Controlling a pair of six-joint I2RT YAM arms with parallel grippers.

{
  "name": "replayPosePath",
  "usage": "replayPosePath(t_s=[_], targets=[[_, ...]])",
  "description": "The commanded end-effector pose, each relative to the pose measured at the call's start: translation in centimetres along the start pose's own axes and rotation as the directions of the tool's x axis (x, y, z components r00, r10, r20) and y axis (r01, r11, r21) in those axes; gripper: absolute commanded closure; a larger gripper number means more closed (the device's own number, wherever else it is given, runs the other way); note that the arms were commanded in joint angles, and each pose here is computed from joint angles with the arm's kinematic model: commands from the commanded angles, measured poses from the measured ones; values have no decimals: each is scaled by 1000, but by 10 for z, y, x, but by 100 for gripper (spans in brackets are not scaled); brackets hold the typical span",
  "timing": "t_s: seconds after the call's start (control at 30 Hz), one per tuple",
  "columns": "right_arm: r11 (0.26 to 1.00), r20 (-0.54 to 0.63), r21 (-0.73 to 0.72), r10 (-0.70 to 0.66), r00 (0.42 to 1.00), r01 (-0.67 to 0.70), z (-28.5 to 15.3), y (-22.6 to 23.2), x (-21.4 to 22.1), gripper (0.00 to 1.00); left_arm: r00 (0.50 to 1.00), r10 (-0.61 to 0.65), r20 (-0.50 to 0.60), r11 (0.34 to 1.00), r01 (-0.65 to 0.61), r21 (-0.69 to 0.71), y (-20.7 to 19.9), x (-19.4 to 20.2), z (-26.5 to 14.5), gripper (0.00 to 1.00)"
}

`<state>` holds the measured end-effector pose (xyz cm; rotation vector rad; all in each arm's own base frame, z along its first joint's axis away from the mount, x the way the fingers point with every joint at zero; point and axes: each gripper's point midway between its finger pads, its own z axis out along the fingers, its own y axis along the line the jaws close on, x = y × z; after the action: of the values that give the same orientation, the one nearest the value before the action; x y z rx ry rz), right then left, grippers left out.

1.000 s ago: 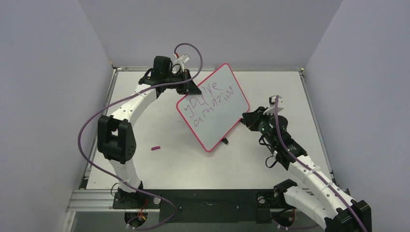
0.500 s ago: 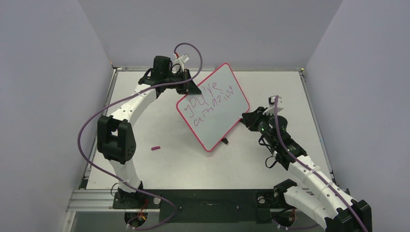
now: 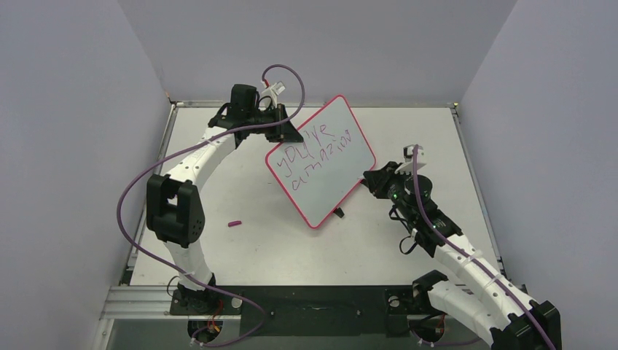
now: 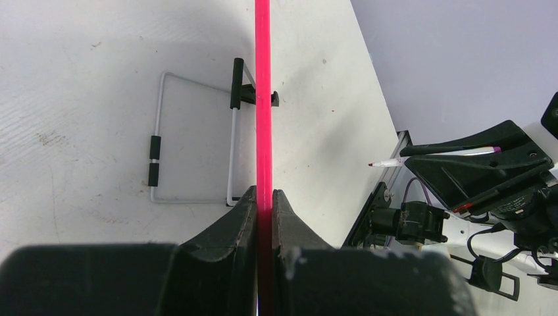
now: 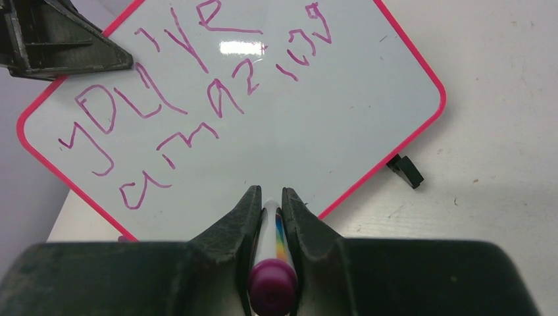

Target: Write a sentence on the whiteboard

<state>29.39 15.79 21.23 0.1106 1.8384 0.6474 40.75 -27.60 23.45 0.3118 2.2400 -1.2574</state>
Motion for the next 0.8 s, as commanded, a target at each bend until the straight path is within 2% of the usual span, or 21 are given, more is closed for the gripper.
replayPosePath(t_s=[0.0,0.77], targets=[[1000,18,-12,-17,1000,17,-1,2,0,100,988,114,102,985,-125,114,-55,-28,-33,100],[999,-18,-12,-31,999,31,-7,-5,22,100,989,110,97,986,-121,116,-50,-27,-30,100]])
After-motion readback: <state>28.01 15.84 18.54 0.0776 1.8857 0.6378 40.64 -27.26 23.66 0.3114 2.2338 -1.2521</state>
